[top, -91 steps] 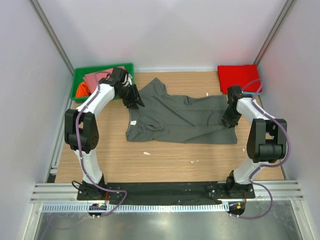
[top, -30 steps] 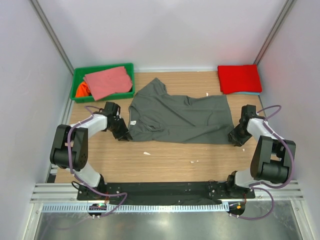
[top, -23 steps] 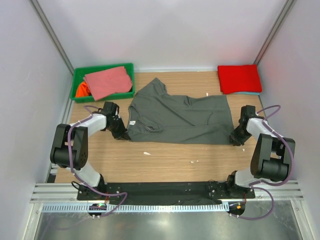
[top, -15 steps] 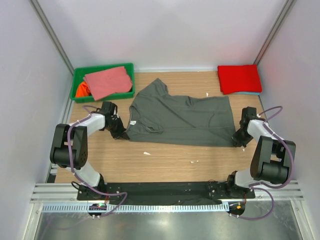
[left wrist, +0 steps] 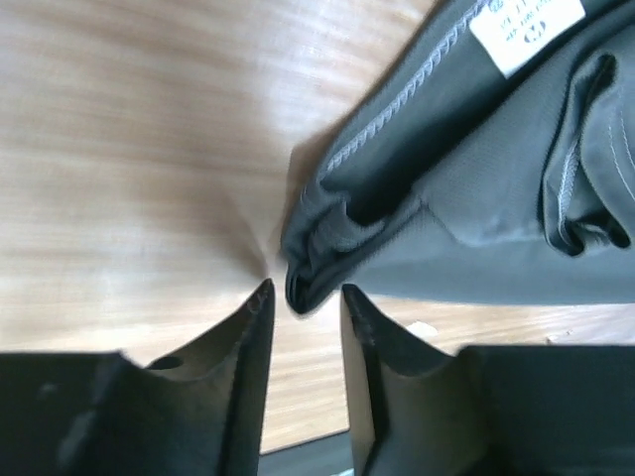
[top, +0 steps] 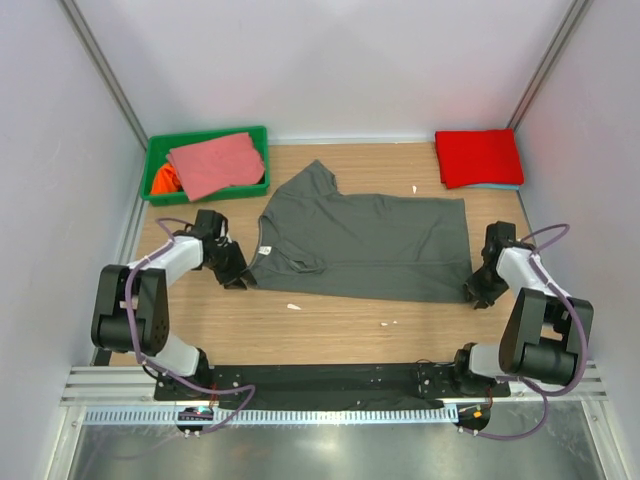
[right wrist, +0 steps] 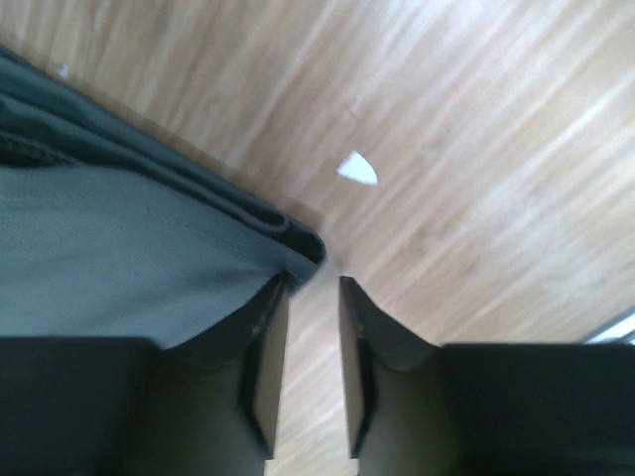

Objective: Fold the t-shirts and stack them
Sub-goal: Fold the tshirt

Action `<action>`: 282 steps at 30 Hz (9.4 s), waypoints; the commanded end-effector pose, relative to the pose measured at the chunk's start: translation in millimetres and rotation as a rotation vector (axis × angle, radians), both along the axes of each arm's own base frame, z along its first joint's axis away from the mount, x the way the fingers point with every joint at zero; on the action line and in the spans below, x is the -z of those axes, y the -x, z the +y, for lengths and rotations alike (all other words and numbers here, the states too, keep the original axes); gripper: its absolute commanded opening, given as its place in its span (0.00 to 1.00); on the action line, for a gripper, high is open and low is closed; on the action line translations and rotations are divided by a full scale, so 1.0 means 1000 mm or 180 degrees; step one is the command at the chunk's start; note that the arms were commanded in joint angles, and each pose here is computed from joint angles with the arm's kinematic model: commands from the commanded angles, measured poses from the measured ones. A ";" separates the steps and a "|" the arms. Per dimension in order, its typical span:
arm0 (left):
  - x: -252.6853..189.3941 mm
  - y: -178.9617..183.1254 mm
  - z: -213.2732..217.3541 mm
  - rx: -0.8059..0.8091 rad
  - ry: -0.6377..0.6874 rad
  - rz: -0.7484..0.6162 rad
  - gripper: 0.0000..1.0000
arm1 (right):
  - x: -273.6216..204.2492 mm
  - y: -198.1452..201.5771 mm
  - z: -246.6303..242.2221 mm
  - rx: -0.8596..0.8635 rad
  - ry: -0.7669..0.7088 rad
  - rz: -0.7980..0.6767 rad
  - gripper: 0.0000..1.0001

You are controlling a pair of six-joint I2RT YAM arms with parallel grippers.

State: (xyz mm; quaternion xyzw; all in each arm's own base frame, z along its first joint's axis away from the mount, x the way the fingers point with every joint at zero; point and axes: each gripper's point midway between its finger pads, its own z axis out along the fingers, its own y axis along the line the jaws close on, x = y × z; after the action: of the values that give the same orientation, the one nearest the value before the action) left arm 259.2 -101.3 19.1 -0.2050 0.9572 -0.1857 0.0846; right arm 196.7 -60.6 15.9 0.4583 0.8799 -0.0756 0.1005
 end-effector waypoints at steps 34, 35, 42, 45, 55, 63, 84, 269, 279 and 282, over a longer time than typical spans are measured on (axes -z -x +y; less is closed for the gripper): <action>-0.077 -0.027 -0.066 0.0839 0.0308 -0.0686 0.31 | -0.038 -0.090 -0.022 -0.0616 0.0397 -0.0482 0.40; -0.077 -0.027 -0.065 0.0846 0.0289 -0.0689 0.32 | -0.044 -0.091 -0.020 -0.0652 0.0408 -0.0512 0.41; -0.078 -0.035 -0.060 0.0969 0.0167 -0.0729 0.42 | -0.107 -0.132 0.087 -0.1563 0.0230 -0.1286 0.52; -0.078 -0.039 -0.070 0.1017 0.0392 -0.0724 0.41 | -0.123 -0.140 0.181 -0.2074 -0.0179 -0.1738 0.55; -0.060 -0.072 -0.069 0.0876 0.0726 -0.0656 0.31 | -0.121 -0.127 0.385 -0.3035 -0.1089 -0.2338 0.55; -0.052 -0.078 -0.066 0.0684 0.0877 -0.0565 0.26 | -0.100 -0.120 0.438 -0.3523 -0.1166 -0.2105 0.46; -0.034 -0.065 -0.061 0.0576 0.0976 -0.0412 0.18 | -0.062 -0.103 0.434 -0.4675 0.0165 -0.1453 0.46; -0.035 -0.157 -0.163 0.2244 0.0143 -0.1115 0.43 | -0.051 -0.124 0.354 -0.3275 -0.1326 -0.1352 0.54; -0.019 -0.145 -0.166 0.2424 0.0072 -0.1012 0.45 | -0.035 -0.117 0.352 -0.3303 -0.1401 -0.1254 0.52; -0.013 -0.147 -0.166 0.2401 0.0004 -0.0986 0.40 | -0.032 -0.117 0.353 -0.3306 -0.1414 -0.1236 0.49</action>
State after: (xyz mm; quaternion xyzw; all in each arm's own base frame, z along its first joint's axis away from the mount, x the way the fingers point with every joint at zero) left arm 400.7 -265.1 32.9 0.1782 0.9420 -0.2442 0.1458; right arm 306.2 285.9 43.4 -0.0056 0.9561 0.2376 0.1713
